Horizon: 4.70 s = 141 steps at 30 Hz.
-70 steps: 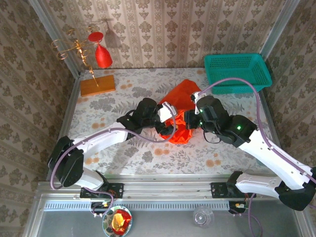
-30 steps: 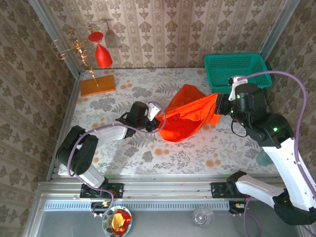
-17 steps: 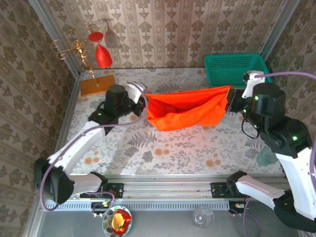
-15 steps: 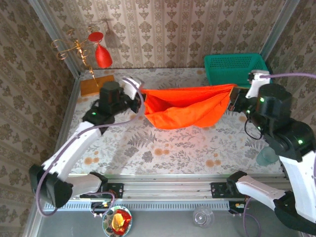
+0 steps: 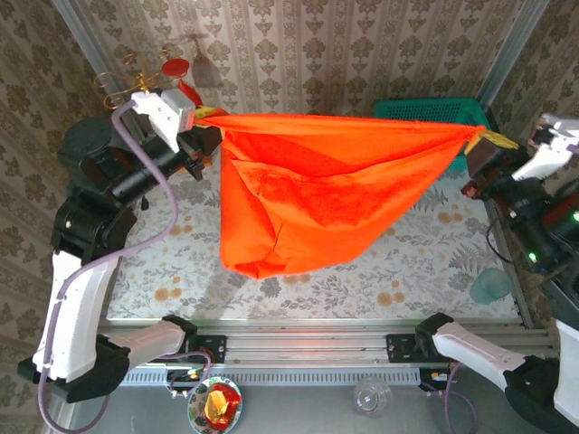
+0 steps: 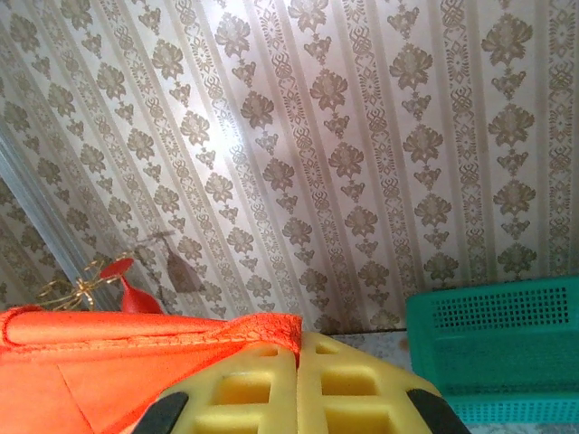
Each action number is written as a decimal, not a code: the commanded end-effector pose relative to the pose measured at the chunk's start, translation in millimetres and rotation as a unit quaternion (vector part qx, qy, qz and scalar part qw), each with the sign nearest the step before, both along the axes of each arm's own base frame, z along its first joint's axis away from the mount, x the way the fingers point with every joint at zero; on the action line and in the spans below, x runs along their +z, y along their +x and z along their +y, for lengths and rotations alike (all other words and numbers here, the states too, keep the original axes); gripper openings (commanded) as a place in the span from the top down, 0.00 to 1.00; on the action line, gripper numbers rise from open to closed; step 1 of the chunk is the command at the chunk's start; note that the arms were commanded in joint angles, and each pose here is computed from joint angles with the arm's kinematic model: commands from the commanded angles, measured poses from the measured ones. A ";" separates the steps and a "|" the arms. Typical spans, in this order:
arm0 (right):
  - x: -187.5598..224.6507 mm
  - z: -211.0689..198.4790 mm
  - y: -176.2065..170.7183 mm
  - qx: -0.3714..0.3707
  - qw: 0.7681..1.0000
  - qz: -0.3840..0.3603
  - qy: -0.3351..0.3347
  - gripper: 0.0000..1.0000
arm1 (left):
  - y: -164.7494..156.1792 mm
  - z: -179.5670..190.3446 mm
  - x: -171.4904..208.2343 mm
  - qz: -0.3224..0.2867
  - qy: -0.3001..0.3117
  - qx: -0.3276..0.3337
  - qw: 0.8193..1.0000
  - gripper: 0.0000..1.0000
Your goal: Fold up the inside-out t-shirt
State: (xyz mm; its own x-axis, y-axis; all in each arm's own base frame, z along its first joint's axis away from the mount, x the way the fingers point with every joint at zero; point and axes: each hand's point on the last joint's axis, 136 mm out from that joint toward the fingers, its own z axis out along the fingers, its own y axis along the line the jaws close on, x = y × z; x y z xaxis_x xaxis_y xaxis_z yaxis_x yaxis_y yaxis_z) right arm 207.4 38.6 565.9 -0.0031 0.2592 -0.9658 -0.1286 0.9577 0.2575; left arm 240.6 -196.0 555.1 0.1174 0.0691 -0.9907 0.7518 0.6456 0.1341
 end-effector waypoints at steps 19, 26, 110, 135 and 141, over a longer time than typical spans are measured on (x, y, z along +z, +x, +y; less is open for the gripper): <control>-102.7 47.2 119.6 0.006 0.993 0.120 -0.006 1.00 | 121.5 -15.8 -26.7 0.125 -0.006 -0.011 0.992 1.00; -281.0 76.9 90.5 0.078 0.949 0.301 0.056 1.00 | 96.3 -14.2 -164.3 0.237 0.036 -0.004 0.971 1.00; -314.9 162.7 100.5 0.151 0.933 0.296 -0.140 1.00 | -22.1 -126.4 -345.1 0.236 0.219 -0.063 0.945 1.00; -356.7 229.4 3.1 0.221 0.942 0.251 0.014 0.80 | 5.4 -108.1 -253.1 0.284 0.152 -0.125 0.938 1.00; -415.3 267.9 15.5 0.192 0.947 0.254 -0.050 0.94 | -7.3 -107.4 -239.9 0.279 0.148 -0.148 0.937 1.00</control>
